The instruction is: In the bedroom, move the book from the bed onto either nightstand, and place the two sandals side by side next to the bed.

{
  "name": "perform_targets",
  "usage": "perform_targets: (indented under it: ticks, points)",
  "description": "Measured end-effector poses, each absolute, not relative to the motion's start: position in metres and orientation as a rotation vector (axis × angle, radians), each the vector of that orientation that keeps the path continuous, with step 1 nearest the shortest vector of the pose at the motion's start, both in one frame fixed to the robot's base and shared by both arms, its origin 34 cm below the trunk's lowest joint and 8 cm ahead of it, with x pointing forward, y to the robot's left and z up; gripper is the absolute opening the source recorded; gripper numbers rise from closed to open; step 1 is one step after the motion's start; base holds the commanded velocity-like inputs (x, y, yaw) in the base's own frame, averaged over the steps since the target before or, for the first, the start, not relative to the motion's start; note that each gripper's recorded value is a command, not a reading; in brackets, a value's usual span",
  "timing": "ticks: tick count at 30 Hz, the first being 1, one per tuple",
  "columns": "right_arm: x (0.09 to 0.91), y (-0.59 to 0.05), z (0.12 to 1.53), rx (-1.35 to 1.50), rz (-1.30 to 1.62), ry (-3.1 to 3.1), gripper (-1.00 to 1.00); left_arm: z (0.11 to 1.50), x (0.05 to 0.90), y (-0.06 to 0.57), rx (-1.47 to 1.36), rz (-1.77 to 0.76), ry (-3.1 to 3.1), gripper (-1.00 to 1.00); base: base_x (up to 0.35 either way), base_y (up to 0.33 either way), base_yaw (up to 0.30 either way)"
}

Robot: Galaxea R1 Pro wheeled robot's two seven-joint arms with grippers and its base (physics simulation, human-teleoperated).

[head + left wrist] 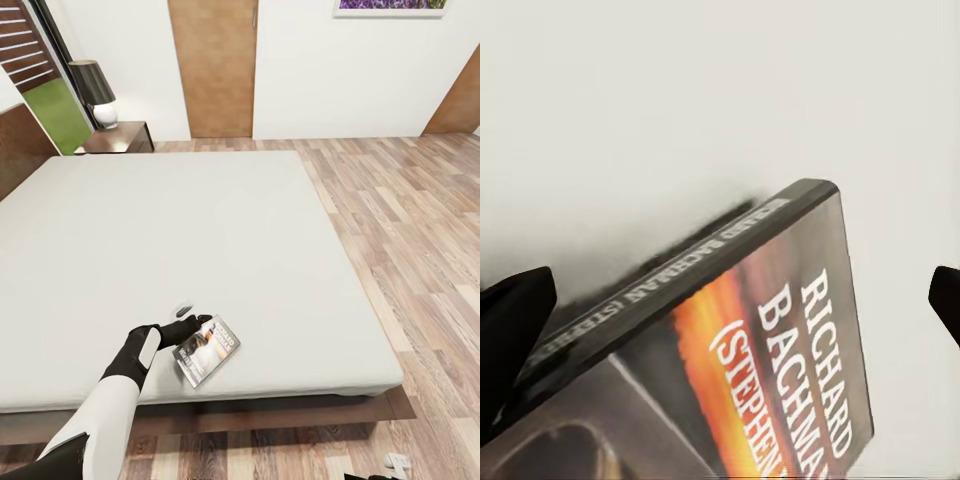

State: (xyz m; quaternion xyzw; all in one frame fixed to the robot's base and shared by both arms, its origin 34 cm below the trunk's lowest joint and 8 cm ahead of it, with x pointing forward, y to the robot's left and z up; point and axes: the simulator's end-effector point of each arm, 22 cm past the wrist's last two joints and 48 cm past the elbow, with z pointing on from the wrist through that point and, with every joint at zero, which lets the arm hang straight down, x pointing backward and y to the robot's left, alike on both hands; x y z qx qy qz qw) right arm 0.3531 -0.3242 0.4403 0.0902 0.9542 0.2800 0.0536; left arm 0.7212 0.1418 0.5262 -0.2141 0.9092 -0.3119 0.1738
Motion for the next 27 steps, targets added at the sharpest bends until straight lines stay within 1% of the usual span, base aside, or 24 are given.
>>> perform_targets:
  ticks: [3, 6, 22, 27]
  points:
    - [0.3529, -0.3241, 0.4401, 0.275, 0.851, 2.9, 1.0, 0.5259, 0.7211, 0.1414, -0.607, -0.885, 2.579, 1.0, -0.257, 0.0, 0.0]
    - [0.353, -0.3241, 0.4402, 0.275, 0.851, 2.9, 1.0, 0.5262, 0.721, 0.1411, -0.607, -0.885, 2.578, 1.0, -0.119, 0.0, 0.0]
    - [0.3531, -0.3242, 0.4404, 0.274, 0.851, 2.9, 1.0, 0.5261, 0.7206, 0.1415, -0.606, -0.883, 2.579, 1.0, -0.008, 0.0, 0.0]
    - [0.3531, -0.3242, 0.4403, 0.274, 0.851, 2.9, 1.0, 0.5257, 0.7203, 0.1414, -0.608, -0.885, 2.579, 1.0, -0.107, 0.0, 0.0]
